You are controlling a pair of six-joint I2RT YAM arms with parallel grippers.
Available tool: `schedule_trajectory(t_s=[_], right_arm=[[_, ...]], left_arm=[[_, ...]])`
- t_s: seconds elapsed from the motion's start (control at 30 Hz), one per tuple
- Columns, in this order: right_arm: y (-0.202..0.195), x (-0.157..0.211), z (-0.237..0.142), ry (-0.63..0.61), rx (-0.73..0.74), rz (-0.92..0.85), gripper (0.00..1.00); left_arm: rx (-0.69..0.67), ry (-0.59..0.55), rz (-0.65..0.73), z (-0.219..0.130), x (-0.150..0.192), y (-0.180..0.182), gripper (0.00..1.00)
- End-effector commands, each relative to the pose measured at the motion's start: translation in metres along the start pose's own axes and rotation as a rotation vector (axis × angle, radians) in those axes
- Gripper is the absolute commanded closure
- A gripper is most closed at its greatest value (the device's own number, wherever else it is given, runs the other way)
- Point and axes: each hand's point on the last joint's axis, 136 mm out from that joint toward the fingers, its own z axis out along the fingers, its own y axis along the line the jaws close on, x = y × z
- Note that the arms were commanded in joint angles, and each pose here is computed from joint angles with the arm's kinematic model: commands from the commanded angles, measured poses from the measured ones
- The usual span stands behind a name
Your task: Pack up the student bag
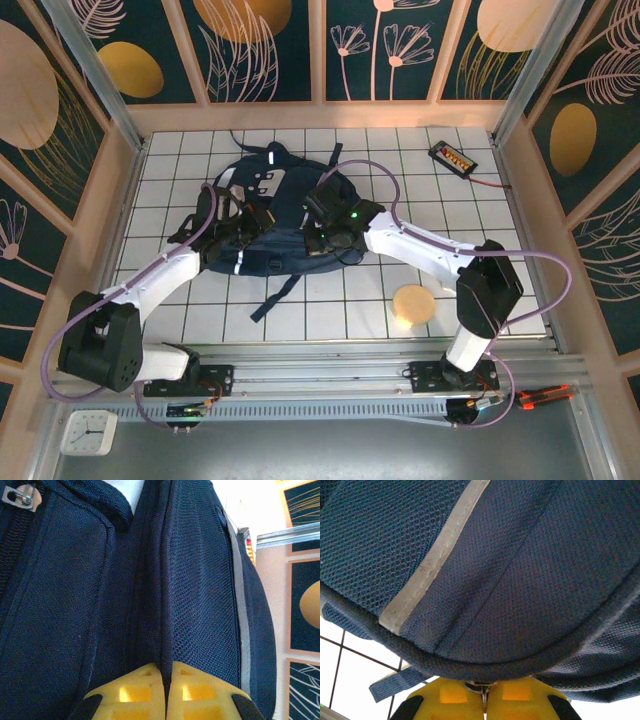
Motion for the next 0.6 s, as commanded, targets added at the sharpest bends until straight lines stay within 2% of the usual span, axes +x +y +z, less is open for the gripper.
schedule_trajectory(t_s=[0.0, 0.57], right_arm=[[-0.027, 0.003, -0.020, 0.002, 0.072, 0.008, 1.00], [-0.058, -0.008, -0.021, 0.038, 0.091, 0.005, 1.00]], left_arm=[[-0.014, -0.058, 0.066, -0.005, -0.023, -0.003, 1.00], [-0.074, -0.034, 0.129, -0.008, -0.019, 0.010, 1.00]])
